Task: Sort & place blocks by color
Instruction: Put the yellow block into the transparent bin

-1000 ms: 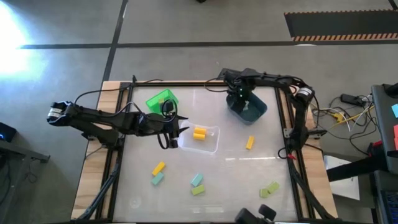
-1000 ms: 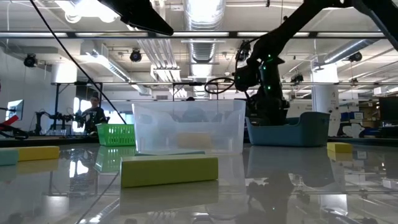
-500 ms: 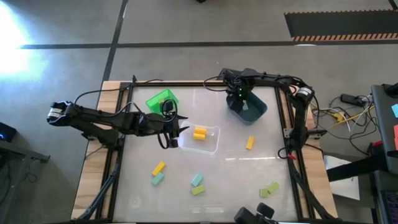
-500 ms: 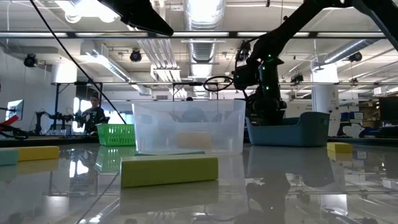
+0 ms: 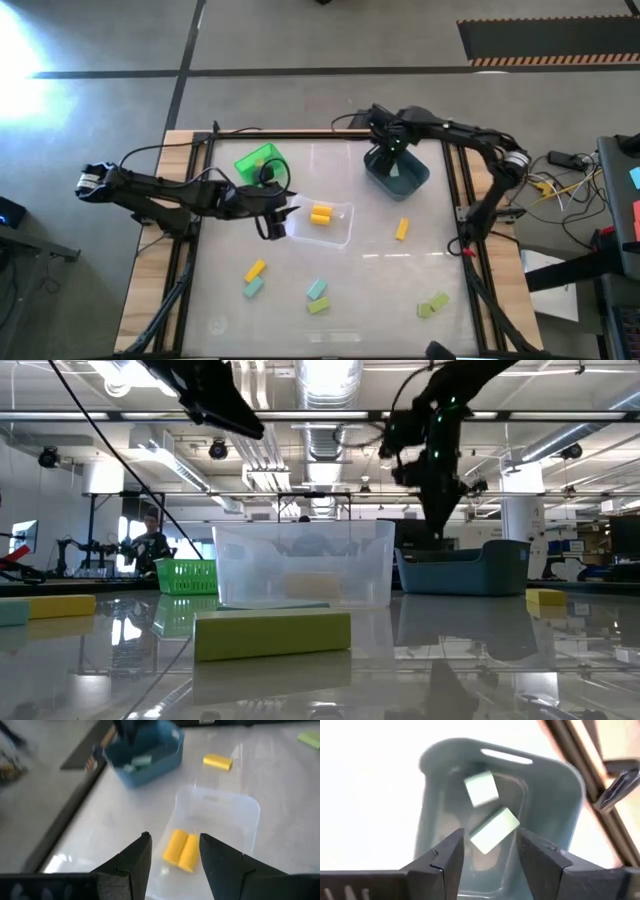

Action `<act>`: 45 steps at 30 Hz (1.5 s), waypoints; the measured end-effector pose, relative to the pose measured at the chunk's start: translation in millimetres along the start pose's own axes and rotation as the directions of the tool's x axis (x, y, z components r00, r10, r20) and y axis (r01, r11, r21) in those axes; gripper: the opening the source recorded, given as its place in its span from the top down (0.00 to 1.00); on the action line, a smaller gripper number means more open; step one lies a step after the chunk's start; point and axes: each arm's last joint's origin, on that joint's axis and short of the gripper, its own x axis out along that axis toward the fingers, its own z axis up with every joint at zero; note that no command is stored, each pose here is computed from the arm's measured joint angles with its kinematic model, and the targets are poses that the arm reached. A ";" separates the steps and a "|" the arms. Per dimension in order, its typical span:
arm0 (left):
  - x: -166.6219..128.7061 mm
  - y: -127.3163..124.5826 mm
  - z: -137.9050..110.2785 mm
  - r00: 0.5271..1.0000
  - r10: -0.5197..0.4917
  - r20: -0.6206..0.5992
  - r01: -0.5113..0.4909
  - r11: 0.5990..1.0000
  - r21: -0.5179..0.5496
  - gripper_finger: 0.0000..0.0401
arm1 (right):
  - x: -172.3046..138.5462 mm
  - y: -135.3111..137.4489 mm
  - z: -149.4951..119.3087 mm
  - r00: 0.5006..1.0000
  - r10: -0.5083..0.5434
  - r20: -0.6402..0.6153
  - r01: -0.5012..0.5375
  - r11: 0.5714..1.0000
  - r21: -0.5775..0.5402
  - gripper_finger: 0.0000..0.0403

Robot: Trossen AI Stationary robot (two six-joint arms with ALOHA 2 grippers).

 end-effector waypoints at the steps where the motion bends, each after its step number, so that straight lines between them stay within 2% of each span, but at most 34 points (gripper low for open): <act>1: -0.1 -0.1 -2.2 1.000 0.000 -0.021 -0.001 1.000 -0.026 0.63 | -9.1 4.5 -2.3 1.000 0.003 0.028 -0.003 1.000 0.001 0.59; 8: -3.5 -2.0 -21.2 0.980 0.008 -0.199 -0.053 0.974 -0.221 0.63 | -66.0 38.5 -25.7 0.967 0.006 0.256 0.002 0.999 -0.032 0.65; 11: -4.9 -6.6 -28.9 0.963 -0.007 -0.271 -0.071 0.958 -0.277 0.63 | -84.4 52.9 -39.7 0.930 0.039 0.364 -0.017 0.998 -0.065 0.67; 16: -1.7 -19.4 -40.6 0.916 -0.094 -0.389 -0.063 0.926 -0.372 0.63 | -105.0 75.9 -61.5 0.847 0.123 0.517 -0.061 0.989 -0.135 0.70; 19: 0.5 -29.3 -48.0 0.857 -0.133 -0.498 -0.097 0.908 -0.408 0.63 | -112.2 89.0 -72.4 0.783 0.187 0.594 -0.090 0.978 -0.190 0.71; 24: 3.6 -53.0 -60.7 0.704 -0.169 -0.690 -0.184 0.895 -0.407 0.63 | -115.3 106.5 -86.5 0.682 0.284 0.674 -0.119 0.952 -0.280 0.73; 27: 6.5 -69.5 -66.4 0.633 -0.192 -0.750 -0.219 0.885 -0.412 0.63 | -114.2 111.9 -92.6 0.649 0.315 0.692 -0.124 0.942 -0.312 0.75; 34: 17.5 -101.4 -76.4 0.553 -0.201 -0.809 -0.249 0.886 -0.391 0.63 | -103.5 116.8 -97.1 0.649 0.329 0.685 -0.125 0.935 -0.331 0.78; 41: 29.1 -111.1 -86.2 0.523 -0.173 -0.834 -0.278 0.891 -0.359 0.63 | -96.1 118.9 -98.6 0.670 0.328 0.666 -0.133 0.936 -0.327 0.79; 45: 32.1 -112.0 -88.9 0.531 -0.144 -0.835 -0.295 0.893 -0.341 0.63 | -96.3 119.4 -98.9 0.668 0.331 0.666 -0.139 0.935 -0.326 0.79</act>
